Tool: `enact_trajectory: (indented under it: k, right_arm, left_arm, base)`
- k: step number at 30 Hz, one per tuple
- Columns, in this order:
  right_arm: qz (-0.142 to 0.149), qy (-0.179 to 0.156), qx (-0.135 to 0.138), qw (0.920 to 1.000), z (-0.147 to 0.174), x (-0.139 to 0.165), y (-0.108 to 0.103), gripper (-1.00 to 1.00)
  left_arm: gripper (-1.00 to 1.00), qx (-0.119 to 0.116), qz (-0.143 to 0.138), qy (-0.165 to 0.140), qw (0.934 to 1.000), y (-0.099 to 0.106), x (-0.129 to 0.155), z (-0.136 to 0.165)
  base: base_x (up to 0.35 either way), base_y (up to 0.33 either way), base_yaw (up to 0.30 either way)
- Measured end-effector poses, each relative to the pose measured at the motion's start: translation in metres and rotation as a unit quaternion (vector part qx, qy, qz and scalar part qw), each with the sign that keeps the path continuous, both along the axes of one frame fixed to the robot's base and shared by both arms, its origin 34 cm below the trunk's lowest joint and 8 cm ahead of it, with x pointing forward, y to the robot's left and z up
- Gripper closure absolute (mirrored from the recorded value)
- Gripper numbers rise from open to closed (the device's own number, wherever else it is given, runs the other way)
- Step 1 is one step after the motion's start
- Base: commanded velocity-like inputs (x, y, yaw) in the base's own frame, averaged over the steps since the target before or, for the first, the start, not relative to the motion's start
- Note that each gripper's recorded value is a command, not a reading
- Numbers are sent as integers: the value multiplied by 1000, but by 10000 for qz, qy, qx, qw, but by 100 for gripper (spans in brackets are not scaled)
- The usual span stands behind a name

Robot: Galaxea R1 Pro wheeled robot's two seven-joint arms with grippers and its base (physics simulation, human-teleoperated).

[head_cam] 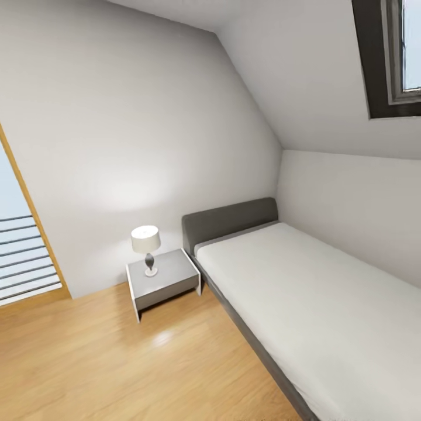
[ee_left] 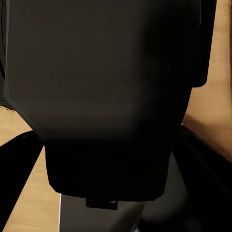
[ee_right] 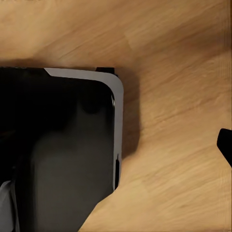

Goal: Attach the digital camera to the camera tripod in the bedroom.

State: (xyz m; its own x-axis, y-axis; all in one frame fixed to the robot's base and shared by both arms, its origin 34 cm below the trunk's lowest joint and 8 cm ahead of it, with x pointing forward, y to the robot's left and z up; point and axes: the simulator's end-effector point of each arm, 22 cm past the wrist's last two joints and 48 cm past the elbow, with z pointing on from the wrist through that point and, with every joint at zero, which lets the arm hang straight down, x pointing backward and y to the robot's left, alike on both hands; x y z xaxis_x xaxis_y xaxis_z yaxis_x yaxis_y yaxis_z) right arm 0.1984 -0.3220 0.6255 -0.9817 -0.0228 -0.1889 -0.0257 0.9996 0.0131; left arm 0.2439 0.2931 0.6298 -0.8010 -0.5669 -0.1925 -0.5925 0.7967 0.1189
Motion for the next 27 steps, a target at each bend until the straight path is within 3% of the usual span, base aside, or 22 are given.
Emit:
enact_trajectory:
  k: [14, 21, 27]
  right_arm:
    - [-32, -5, -1, 10000, 0, 0, -1, -100]
    - [-47, -12, 4, 10000, 0, 1, 0, -100]
    - [-128, -39, 1, 9999, 0, 2, -1, -100]
  left_arm:
    - [100, -79, -79, -33, 9999, -5, 2, -1]
    - [100, -277, -132, -164, 9994, -14, 8, -1]
    - [100, -302, -125, -195, 9993, -15, 9, -1]
  base:
    - [0, 0, -285]
    - [0, 0, -290]
    - [0, 0, -291]
